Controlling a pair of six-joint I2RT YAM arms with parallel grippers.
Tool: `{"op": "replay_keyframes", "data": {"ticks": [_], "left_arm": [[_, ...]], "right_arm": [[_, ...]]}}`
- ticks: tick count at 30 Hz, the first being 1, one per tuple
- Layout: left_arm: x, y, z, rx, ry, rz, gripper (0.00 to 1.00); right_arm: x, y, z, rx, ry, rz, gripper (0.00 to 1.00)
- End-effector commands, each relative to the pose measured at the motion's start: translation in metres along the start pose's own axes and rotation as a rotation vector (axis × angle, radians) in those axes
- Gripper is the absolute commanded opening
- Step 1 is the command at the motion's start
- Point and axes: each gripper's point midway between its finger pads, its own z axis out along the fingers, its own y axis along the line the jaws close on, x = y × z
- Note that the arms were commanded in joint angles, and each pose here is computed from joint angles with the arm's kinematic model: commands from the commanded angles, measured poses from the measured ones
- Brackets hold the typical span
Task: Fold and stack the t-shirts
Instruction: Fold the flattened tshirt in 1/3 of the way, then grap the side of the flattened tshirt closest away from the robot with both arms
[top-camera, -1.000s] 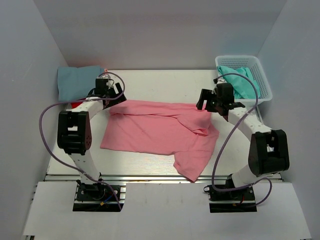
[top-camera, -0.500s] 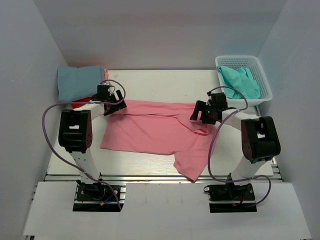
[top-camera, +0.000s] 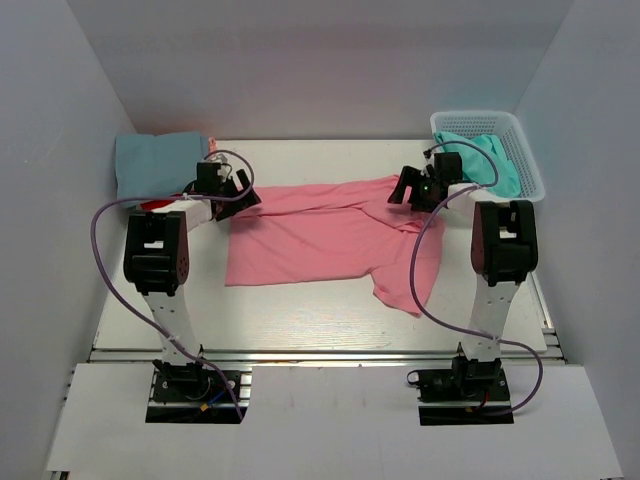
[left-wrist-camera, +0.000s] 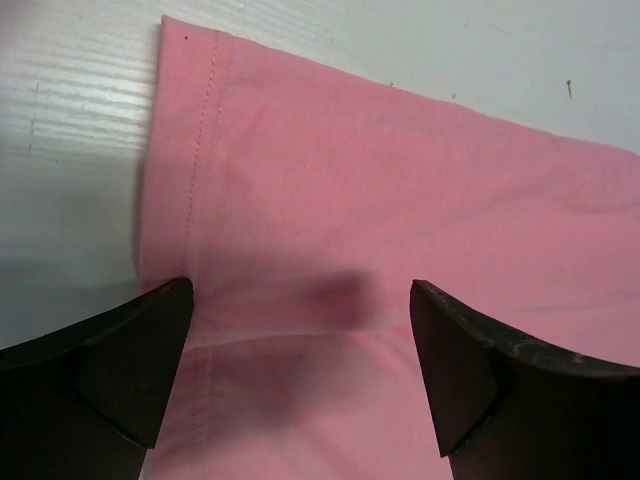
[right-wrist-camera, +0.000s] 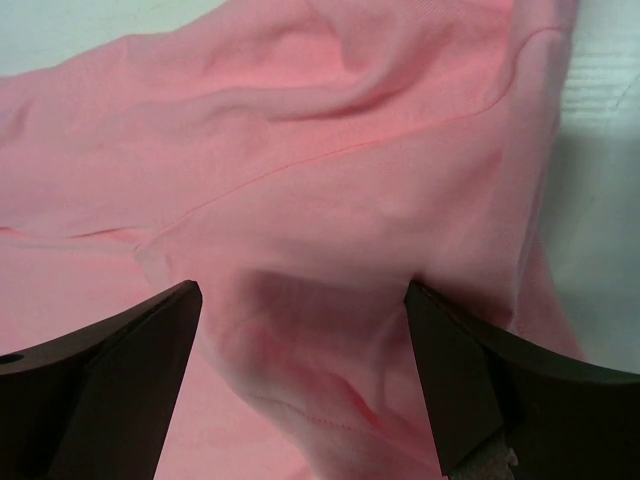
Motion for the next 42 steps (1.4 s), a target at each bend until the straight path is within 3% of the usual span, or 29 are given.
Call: {"op": "replay_keyframes", "data": {"ticks": [1,6,9,10,13,14,16,17,18,22,25,32,36,37,42], "left_arm": [[0.028,0.006,0.002,-0.025,0.111,-0.031,1.00],[-0.011,-0.024,-0.033,0.055,0.003,0.021,1.00],[-0.004,-0.043,-0.058,0.150,0.024,0.037,1.00],[-0.015,-0.052,-0.078,0.171,-0.022,0.050,1.00],[-0.001,-0.039,-0.099,0.091,0.000,0.011,1.00],[0.005,-0.024,-0.105,0.000,0.002,-0.030,1.00],[0.027,-0.004,-0.126,-0.117,0.070,-0.073,1.00],[0.042,0.012,-0.131,-0.193,0.096,-0.089,1.00],[0.056,0.019,-0.144,-0.232,0.126,-0.115,1.00],[0.120,0.046,-0.166,-0.307,0.210,-0.180,1.00],[0.145,0.066,-0.175,-0.366,0.203,-0.229,1.00],[0.139,0.074,-0.175,-0.385,0.115,-0.227,0.89],[0.147,0.083,-0.164,-0.410,0.141,-0.218,0.80],[0.148,0.081,-0.161,-0.398,0.146,-0.220,0.74],[0.163,0.073,-0.151,-0.314,0.197,-0.149,0.69]], "right_arm": [[0.013,-0.007,-0.001,0.024,0.090,-0.043,0.89],[-0.017,0.023,-0.043,0.010,-0.015,-0.153,0.89],[-0.013,0.039,-0.072,0.036,-0.025,-0.217,0.89],[-0.002,0.041,-0.073,0.050,-0.012,-0.214,0.91],[0.001,0.055,-0.099,0.062,-0.083,-0.196,0.91],[0.026,0.046,-0.098,0.083,-0.047,-0.140,0.91],[0.016,0.055,-0.118,0.076,-0.142,-0.112,0.91],[0.039,0.042,-0.114,0.108,-0.119,-0.052,0.91],[0.031,0.048,-0.129,0.103,-0.180,-0.036,0.91],[0.058,0.020,-0.143,0.214,-0.228,0.046,0.91],[0.077,0.019,-0.150,0.197,-0.223,0.087,0.91],[0.100,0.018,-0.151,0.174,-0.156,0.073,0.91],[0.103,0.025,-0.147,0.138,-0.133,0.077,0.91],[0.103,0.024,-0.147,0.140,-0.131,0.078,0.91],[0.105,0.020,-0.147,0.165,-0.118,0.072,0.91]]}}
